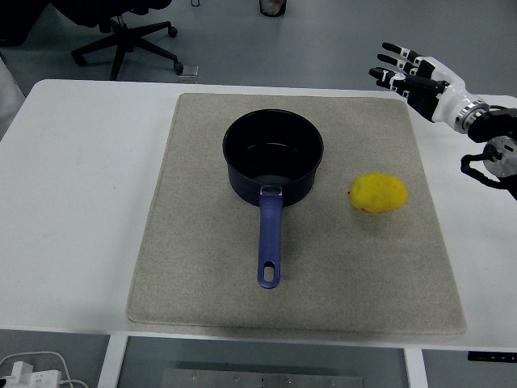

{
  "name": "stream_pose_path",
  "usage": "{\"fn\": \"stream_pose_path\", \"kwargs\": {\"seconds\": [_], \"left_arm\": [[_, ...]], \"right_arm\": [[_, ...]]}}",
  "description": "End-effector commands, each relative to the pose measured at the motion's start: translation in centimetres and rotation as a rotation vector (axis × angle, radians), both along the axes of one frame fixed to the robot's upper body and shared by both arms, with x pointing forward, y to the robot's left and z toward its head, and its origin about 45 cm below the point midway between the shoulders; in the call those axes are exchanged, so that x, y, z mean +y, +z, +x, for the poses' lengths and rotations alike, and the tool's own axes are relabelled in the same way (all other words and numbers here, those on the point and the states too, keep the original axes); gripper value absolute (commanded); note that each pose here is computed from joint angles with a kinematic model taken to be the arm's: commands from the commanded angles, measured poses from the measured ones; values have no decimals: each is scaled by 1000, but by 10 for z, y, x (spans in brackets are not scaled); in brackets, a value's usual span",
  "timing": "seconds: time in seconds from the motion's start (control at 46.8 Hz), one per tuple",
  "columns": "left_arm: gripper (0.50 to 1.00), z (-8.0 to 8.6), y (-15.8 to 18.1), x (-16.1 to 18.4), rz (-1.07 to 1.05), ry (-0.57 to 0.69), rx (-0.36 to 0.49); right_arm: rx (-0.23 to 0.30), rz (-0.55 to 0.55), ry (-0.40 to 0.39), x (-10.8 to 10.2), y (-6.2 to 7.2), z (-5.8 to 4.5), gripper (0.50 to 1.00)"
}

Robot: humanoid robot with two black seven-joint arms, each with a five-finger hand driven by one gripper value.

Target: Put the potato in the blue pot

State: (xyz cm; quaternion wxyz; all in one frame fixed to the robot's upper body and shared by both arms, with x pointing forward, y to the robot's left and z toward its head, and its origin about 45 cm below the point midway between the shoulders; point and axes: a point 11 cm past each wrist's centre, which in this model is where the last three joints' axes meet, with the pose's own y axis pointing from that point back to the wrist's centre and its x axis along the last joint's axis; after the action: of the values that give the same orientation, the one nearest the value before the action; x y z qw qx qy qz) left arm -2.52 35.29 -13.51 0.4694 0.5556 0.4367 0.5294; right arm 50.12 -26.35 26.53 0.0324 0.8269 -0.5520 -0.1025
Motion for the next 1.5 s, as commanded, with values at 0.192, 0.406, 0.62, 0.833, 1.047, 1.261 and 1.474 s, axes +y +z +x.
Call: {"fn": "stream_pose_path", "kwargs": {"seconds": [0.192, 0.406, 0.62, 0.833, 1.047, 1.261, 1.474], "left_arm": [[996, 0, 0, 0, 0, 0, 0], [996, 0, 0, 0, 0, 0, 0], [996, 0, 0, 0, 0, 0, 0], [996, 0, 0, 0, 0, 0, 0], [996, 0, 0, 0, 0, 0, 0], [996, 0, 0, 0, 0, 0, 0], [996, 1, 0, 0, 0, 0, -2]], "right_arm": [[-51, -113, 55, 8, 12, 4, 930], [-74, -153, 96, 14, 17, 0, 930], [-107, -220, 170, 31, 20, -5, 930], [-138, -300, 232, 31, 26, -10, 930], [-146, -402, 314, 24, 25, -19, 930], [-133, -502, 375, 12, 23, -27, 930], [-127, -594, 429, 2, 23, -40, 930]]}}
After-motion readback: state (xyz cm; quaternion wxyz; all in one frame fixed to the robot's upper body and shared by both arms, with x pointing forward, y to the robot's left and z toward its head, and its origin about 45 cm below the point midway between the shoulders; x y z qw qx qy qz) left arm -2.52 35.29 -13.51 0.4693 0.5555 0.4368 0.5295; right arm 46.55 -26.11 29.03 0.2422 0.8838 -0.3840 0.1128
